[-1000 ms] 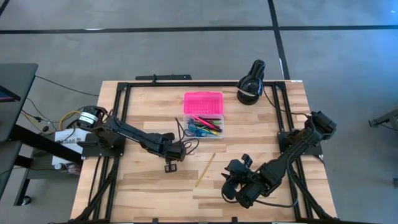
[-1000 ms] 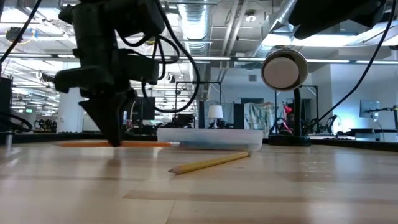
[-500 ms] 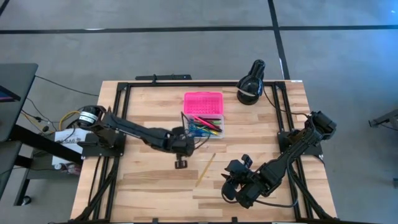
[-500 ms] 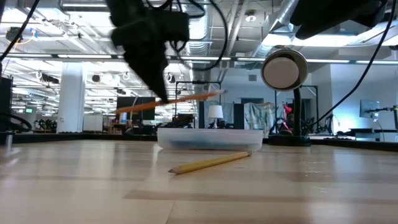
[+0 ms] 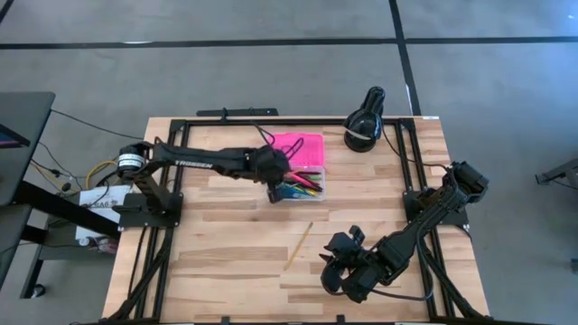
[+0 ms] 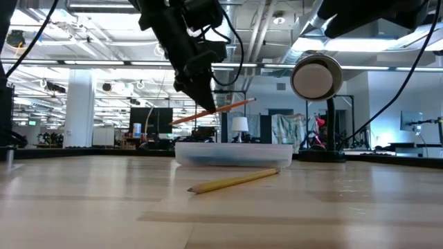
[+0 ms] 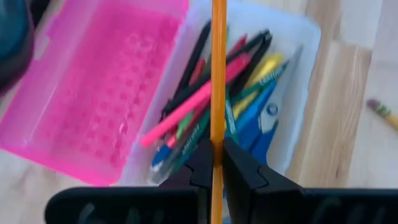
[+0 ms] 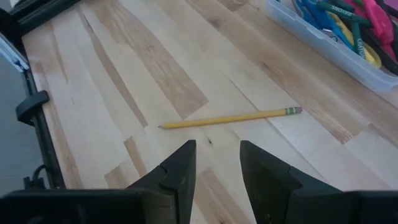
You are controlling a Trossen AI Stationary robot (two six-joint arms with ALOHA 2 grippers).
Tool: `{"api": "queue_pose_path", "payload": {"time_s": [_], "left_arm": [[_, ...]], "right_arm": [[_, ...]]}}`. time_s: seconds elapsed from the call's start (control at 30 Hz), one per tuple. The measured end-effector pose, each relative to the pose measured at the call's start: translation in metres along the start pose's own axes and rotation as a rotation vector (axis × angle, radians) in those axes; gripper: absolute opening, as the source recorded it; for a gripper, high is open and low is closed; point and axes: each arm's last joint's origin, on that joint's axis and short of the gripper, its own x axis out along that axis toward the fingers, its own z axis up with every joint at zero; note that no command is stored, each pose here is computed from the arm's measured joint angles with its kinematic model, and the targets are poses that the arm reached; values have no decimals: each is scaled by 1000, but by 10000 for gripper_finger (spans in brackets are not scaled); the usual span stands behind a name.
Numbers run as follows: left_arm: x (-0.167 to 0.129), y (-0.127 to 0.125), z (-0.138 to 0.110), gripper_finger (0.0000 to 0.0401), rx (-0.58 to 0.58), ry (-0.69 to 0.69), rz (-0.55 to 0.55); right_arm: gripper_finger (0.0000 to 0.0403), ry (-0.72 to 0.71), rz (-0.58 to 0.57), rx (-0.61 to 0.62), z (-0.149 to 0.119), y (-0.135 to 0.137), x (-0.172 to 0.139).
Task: Pick & place school supplies into a supply box
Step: Put the orange pencil into the pink supply box
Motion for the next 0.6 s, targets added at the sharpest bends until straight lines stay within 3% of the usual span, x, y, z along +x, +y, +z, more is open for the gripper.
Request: {"api": "queue_pose_path", "payload": {"time_s": [0.27,0.47,0.6], "left_arm": [[9,4,9,10,-77,-82,-28],[40,-4,-4,10,-104,22,-43],[43,-6,-4,10,-104,16,-40]], "right_arm": [[117,-6,6,15,3,0,2],[117,-24,28,58,9,2,6],[117,-25,41,62,8,4,5]]}}
